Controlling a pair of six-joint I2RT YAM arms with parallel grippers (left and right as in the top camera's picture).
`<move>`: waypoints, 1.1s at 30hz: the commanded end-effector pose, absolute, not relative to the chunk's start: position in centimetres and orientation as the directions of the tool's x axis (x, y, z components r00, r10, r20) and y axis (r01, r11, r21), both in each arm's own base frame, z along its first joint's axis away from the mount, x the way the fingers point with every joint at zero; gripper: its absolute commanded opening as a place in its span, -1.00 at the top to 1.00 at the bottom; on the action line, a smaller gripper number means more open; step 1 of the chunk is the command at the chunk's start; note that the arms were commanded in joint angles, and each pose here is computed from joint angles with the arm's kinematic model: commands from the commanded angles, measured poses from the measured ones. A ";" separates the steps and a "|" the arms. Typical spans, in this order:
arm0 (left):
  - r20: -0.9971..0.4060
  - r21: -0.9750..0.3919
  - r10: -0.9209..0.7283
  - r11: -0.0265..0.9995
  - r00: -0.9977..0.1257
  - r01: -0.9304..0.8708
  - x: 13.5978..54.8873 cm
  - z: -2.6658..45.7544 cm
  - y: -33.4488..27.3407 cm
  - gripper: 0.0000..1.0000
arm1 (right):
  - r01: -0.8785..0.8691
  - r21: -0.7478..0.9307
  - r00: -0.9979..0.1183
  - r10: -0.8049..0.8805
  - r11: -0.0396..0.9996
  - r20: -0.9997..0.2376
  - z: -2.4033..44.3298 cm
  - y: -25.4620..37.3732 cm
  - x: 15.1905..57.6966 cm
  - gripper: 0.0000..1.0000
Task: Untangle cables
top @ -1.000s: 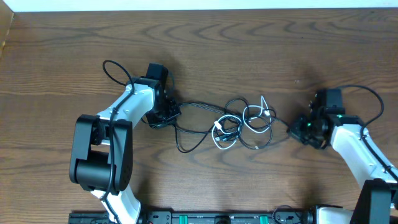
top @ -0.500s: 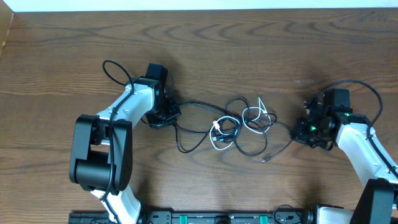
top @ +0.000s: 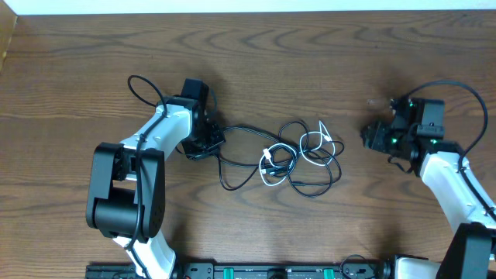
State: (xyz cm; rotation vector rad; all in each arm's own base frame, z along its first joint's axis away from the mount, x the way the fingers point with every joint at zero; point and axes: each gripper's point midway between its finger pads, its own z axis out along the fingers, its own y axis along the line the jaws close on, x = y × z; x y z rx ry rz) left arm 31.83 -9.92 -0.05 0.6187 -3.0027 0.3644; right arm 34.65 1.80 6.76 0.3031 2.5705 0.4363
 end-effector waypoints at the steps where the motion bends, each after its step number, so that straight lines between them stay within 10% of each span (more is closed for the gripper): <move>1: 0.106 -0.228 -0.381 0.890 -0.918 -0.396 31.6 0.0 -9.9 0.85 | -0.146 0.569 -0.818 0.225 0.809 -0.529 14.8 7.3 36.1 -0.15; 6: 0.106 -0.228 -0.382 0.889 -0.918 -0.396 31.6 0.0 -9.9 0.85 | -0.306 0.627 -0.856 0.081 0.717 -0.511 17.4 14.0 32.8 -0.01; 19: 0.119 -0.247 -0.378 0.885 -0.918 -0.396 31.5 0.1 -10.3 0.85 | -0.437 0.312 -0.896 -0.376 0.844 -0.237 5.6 23.4 23.4 0.25; 33: 0.118 -0.246 -0.378 0.885 -0.918 -0.396 31.5 0.1 -10.2 0.85 | -0.437 0.181 -0.900 -0.428 0.881 -0.088 -0.1 22.3 22.4 0.43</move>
